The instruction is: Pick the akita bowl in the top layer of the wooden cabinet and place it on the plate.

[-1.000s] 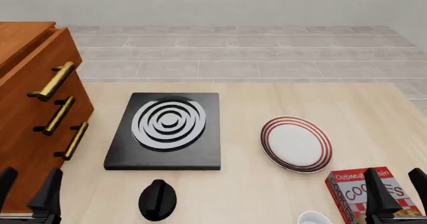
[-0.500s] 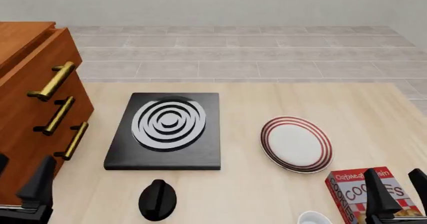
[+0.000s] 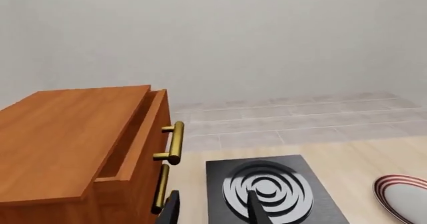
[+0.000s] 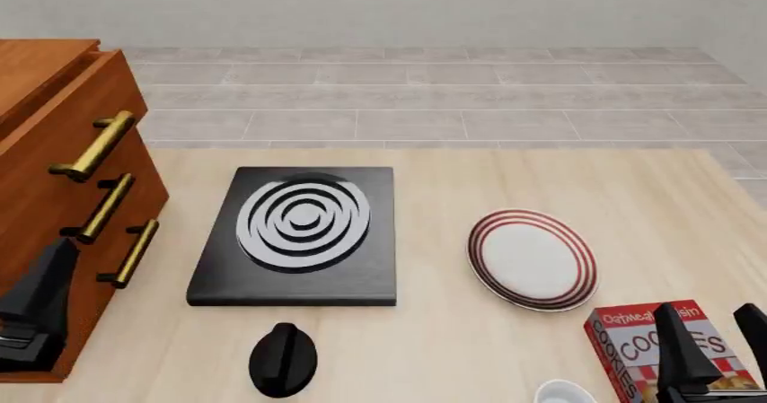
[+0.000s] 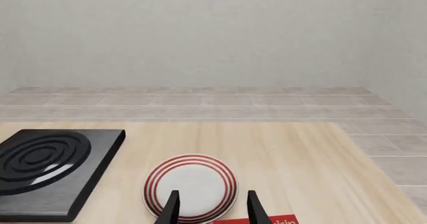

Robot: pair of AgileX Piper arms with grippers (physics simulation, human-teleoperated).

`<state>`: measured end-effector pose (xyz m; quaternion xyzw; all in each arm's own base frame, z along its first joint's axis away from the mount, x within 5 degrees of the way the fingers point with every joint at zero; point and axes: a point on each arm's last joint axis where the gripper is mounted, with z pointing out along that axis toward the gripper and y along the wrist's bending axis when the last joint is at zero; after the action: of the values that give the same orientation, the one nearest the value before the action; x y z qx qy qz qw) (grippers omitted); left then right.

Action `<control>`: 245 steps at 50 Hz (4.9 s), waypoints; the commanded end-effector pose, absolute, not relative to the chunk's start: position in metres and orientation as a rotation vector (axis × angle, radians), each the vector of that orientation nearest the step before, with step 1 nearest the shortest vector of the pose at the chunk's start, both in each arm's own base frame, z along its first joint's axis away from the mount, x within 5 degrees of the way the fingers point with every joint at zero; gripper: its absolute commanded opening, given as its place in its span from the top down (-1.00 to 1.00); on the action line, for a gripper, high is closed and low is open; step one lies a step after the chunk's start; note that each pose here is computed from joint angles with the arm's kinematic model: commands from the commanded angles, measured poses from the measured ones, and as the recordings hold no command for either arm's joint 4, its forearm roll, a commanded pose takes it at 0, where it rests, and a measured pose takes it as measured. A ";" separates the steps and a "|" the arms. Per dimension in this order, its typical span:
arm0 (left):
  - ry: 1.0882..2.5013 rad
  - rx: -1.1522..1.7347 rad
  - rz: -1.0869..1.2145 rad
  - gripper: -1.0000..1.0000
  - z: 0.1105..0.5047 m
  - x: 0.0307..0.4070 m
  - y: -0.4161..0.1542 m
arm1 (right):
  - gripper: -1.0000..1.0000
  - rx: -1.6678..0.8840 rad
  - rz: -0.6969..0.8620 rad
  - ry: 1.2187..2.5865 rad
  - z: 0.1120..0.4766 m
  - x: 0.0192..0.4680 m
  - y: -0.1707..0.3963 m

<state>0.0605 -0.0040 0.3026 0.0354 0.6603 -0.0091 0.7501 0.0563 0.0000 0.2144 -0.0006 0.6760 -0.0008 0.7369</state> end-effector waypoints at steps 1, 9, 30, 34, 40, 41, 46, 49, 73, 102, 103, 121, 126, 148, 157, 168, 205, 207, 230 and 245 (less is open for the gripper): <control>1.424 0.093 -0.046 -1.00 0.334 0.056 -0.005 | -1.00 -0.002 -0.002 1.484 0.214 0.056 0.000; 1.420 0.107 -0.046 -1.00 0.351 0.056 -0.006 | -1.00 -0.001 -0.002 1.484 0.214 0.056 0.000; 1.405 0.133 -0.016 -1.00 0.384 0.051 -0.005 | -1.00 -0.003 -0.002 1.483 0.215 0.056 0.000; 1.398 0.141 -0.007 -1.00 0.395 0.050 -0.005 | -1.00 0.001 -0.003 1.482 0.215 0.056 0.000; 1.383 0.144 0.006 -1.00 0.408 0.051 -0.005 | -1.00 0.006 -0.002 1.481 0.215 0.056 0.000; 1.381 0.152 0.014 -1.00 0.411 0.051 -0.005 | -1.00 0.006 -0.003 1.481 0.215 0.056 0.000; 1.375 0.165 0.016 -1.00 0.419 0.052 -0.006 | -1.00 0.007 0.001 1.484 0.215 0.056 0.000; 1.380 0.172 0.018 -1.00 0.422 0.054 -0.006 | -1.00 0.005 0.003 1.486 0.215 0.056 0.000; 1.454 0.156 0.029 -1.00 0.446 0.078 -0.007 | -1.00 0.003 0.003 1.490 0.216 0.059 0.000; 1.616 0.170 0.024 -1.00 0.456 0.116 -0.010 | -1.00 0.001 0.003 1.491 0.215 0.058 0.000; 1.616 0.166 0.029 -1.00 0.457 0.115 -0.010 | -1.00 0.003 0.004 1.491 0.215 0.059 0.000; 1.691 0.153 0.076 -1.00 0.453 0.126 -0.005 | -1.00 0.006 0.009 1.489 0.216 0.060 0.000; 1.708 0.139 0.091 -1.00 0.453 0.129 -0.003 | -1.00 0.006 0.010 1.487 0.216 0.059 0.000; 1.776 0.111 0.128 -1.00 0.452 0.146 0.004 | -1.00 0.013 0.011 1.485 0.215 0.057 0.000; 1.804 0.128 0.146 -1.00 0.448 0.152 0.005 | -1.00 0.014 0.011 1.485 0.215 0.057 0.000; 1.834 0.132 0.130 -1.00 0.446 0.157 0.003 | -1.00 0.015 0.012 1.485 0.215 0.057 0.000; 1.999 0.096 0.228 -1.00 0.413 0.187 0.024 | -1.00 0.013 0.014 1.486 0.215 0.057 0.000; 2.002 0.100 0.239 -1.00 0.412 0.188 0.026 | -1.00 0.013 0.014 1.486 0.215 0.057 0.000; 2.020 0.103 0.278 -1.00 0.414 0.193 0.033 | -1.00 0.009 0.013 1.487 0.215 0.057 0.000; 2.041 0.095 0.299 -1.00 0.401 0.199 0.038 | -1.00 0.008 0.012 1.487 0.215 0.057 0.000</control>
<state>0.1958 0.0355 0.4070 0.0406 0.8458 0.1198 0.5182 0.0568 0.0001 0.2150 0.0040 0.6769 0.0058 0.7360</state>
